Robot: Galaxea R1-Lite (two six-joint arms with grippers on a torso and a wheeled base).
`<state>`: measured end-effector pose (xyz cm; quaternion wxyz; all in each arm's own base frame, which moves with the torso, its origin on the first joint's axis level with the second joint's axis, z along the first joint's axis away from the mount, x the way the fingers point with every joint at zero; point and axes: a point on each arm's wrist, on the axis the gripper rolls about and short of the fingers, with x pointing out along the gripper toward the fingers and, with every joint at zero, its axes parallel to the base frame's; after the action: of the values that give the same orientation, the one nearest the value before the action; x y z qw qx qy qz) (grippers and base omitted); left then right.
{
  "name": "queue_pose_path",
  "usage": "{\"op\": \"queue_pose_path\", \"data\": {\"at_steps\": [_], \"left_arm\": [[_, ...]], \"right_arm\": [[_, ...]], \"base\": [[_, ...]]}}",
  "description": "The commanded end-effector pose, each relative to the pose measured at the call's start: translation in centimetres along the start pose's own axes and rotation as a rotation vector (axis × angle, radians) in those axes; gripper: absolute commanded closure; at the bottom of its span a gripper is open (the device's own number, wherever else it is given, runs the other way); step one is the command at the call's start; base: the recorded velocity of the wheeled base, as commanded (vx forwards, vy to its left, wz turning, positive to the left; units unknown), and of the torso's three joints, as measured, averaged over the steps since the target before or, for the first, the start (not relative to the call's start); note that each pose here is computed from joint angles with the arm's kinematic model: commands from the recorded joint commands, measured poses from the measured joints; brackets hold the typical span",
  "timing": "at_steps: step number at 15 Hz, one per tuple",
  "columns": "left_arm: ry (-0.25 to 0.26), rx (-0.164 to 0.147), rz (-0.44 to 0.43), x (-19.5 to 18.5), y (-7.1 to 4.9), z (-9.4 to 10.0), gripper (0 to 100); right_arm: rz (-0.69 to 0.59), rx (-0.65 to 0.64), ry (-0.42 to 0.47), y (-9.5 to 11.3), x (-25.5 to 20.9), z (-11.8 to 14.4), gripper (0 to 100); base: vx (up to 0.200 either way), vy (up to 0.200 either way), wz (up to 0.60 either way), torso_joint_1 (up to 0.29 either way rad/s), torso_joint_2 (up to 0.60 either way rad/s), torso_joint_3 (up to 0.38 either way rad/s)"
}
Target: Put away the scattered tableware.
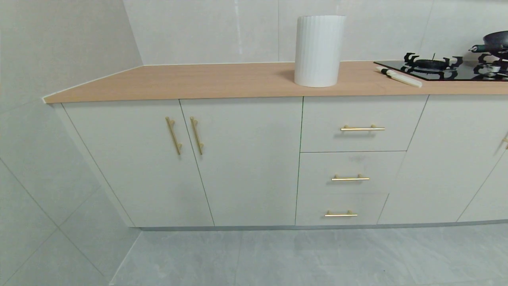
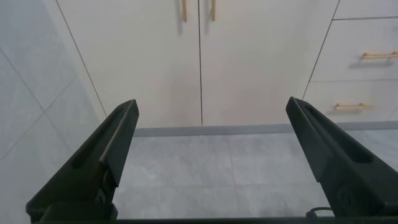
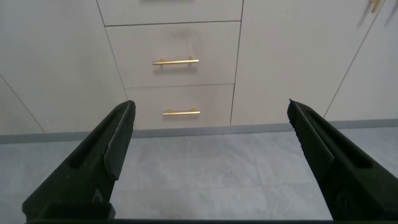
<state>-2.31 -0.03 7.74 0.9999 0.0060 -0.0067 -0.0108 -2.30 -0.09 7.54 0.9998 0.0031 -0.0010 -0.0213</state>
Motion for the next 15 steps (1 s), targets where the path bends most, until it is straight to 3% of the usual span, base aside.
{"op": "queue_pose_path", "data": {"at_steps": [1,15], "left_arm": [[-0.001,0.0,0.0,0.0,0.0,0.0,0],[-0.001,0.0,0.0,0.0,0.0,0.0,0]], "right_arm": [[0.001,0.0,0.003,0.0,0.02,-0.01,0],[0.004,0.0,0.003,0.01,0.02,-0.01,0]], "base": [[0.2,0.0,0.0,0.002,0.0,0.007],[0.2,0.0,0.0,0.001,0.0,0.001]]}}
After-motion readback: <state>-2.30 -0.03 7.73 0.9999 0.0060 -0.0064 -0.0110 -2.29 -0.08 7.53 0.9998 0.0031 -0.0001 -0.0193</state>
